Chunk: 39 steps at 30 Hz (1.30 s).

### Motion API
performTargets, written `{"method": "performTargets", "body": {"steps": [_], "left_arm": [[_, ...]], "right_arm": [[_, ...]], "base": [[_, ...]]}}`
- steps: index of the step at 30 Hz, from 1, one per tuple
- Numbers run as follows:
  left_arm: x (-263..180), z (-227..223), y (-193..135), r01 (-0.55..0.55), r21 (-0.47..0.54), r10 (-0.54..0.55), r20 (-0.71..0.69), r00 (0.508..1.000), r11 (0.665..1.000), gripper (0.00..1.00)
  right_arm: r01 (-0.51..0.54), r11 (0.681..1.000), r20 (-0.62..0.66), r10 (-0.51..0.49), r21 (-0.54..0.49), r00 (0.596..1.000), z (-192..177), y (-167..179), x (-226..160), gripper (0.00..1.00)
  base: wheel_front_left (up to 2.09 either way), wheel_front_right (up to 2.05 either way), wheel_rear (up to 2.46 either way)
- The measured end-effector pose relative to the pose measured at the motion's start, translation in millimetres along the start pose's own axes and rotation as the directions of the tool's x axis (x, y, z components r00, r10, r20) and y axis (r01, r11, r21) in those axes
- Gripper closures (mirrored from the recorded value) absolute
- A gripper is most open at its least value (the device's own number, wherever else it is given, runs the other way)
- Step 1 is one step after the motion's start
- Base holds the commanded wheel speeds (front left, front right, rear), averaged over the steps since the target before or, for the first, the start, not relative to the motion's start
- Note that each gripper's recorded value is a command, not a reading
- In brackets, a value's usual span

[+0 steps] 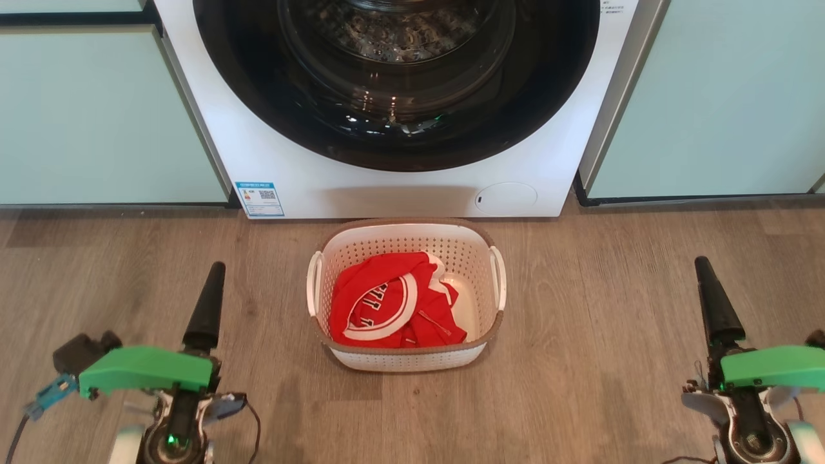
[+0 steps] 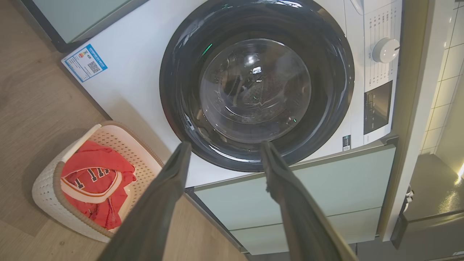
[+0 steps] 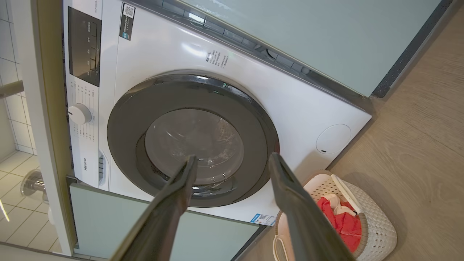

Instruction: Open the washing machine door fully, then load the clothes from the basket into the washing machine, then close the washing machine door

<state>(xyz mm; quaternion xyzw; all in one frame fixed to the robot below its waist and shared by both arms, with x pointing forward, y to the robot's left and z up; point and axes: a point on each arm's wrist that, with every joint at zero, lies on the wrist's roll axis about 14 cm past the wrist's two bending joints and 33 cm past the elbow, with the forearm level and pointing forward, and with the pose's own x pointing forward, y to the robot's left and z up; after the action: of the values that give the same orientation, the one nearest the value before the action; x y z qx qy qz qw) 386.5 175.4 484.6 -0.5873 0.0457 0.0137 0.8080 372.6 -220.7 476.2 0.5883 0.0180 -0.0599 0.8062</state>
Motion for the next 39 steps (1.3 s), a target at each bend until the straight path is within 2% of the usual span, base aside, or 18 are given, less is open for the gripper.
{"method": "performTargets", "body": {"steps": [6, 14, 27, 37, 39], "left_arm": [[4, 0, -10, 0.021, 0.131, -0.022, 0.0, 1.0, 0.991, 0.0], [7, -2, -18, 0.04, 0.289, -0.041, -0.004, 0.999, 0.957, 0.0], [16, -3, -28, 0.052, 0.479, -0.059, 0.0, 0.998, 0.876, 0.0], [23, -3, -31, 0.047, 0.617, -0.065, 0.006, 0.998, 0.786, 0.0], [24, -3, -31, 0.045, 0.63, -0.063, 0.007, 0.998, 0.776, 0.0]], "right_arm": [[-0.022, 0.988, 0.003, 0.023, -0.154, 1.0, 4, 7, 1, 0.0], [-0.058, 0.949, -0.01, 0.058, -0.311, 0.998, 1, 19, 7, 0.0], [-0.07, 0.862, -0.015, 0.073, -0.501, 0.997, 0, 23, 10, 0.0], [-0.081, 0.769, -0.029, 0.081, -0.634, 0.996, -1, 24, 17, 0.0], [-0.081, 0.761, -0.033, 0.078, -0.644, 0.996, -1, 23, 17, 0.0]], "base": [[0.0, 0.0, 0.0], [0.0, 0.0, 0.0], [0.0, 0.0, 0.0], [0.0, 0.0, 0.0], [0.0, 0.0, 0.0]]}}
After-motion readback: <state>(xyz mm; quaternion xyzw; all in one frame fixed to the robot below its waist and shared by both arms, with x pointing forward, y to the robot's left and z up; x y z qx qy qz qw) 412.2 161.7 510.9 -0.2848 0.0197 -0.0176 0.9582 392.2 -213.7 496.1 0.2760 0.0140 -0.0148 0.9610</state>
